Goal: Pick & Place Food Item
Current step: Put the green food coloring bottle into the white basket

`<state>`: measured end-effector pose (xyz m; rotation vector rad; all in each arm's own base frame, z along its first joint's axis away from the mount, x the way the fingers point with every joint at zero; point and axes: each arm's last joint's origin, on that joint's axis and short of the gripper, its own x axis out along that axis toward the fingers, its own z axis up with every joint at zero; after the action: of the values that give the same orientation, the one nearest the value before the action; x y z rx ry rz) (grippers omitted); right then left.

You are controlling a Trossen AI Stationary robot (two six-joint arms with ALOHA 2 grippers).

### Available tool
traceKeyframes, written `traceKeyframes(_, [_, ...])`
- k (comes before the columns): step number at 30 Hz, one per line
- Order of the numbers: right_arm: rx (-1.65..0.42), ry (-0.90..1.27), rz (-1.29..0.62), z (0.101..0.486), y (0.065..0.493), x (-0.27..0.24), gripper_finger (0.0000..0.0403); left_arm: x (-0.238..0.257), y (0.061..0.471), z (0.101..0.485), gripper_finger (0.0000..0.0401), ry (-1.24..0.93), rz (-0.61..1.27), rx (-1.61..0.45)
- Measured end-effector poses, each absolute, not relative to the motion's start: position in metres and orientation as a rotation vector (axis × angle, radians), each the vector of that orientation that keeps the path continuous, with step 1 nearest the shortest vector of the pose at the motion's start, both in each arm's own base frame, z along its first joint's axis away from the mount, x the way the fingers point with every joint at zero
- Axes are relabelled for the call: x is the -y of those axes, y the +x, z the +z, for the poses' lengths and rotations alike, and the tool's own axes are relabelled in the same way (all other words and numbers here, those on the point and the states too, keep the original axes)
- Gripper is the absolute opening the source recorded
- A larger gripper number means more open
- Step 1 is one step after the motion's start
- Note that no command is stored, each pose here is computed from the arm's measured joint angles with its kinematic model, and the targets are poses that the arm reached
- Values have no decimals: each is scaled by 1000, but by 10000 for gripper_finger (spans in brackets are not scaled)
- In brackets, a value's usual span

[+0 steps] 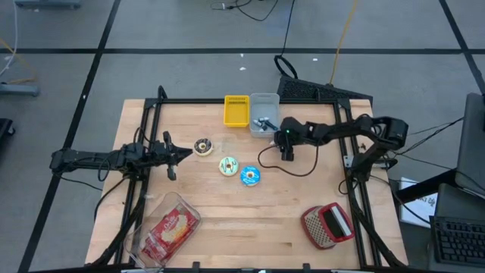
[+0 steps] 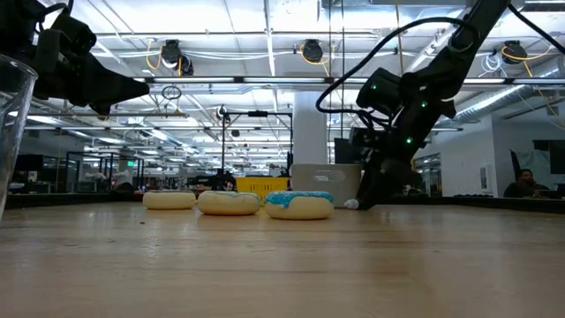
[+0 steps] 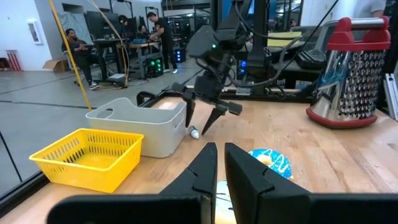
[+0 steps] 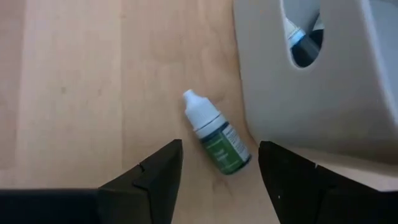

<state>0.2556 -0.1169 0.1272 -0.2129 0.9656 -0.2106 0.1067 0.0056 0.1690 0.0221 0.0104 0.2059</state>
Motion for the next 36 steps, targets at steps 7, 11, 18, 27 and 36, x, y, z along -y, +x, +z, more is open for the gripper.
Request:
traceKeyframes(7, [-993,-154,-155,118,255,118,188,-6,107,169,31,22,206,-10])
traceKeyframes(11, [-992,-128,-161,118,256,114,175,-6,107,169,31,22,206,-10])
traceKeyframes(18, [-978,-45,-157,118,256,112,133,-6,107,169,31,22,206,-11])
traceKeyframes(27, [-943,17,-91,118,259,105,63,-6,107,169,31,22,206,-11])
traceKeyframes(36, [-930,51,-112,119,262,102,78,-6,107,169,31,22,206,-10])
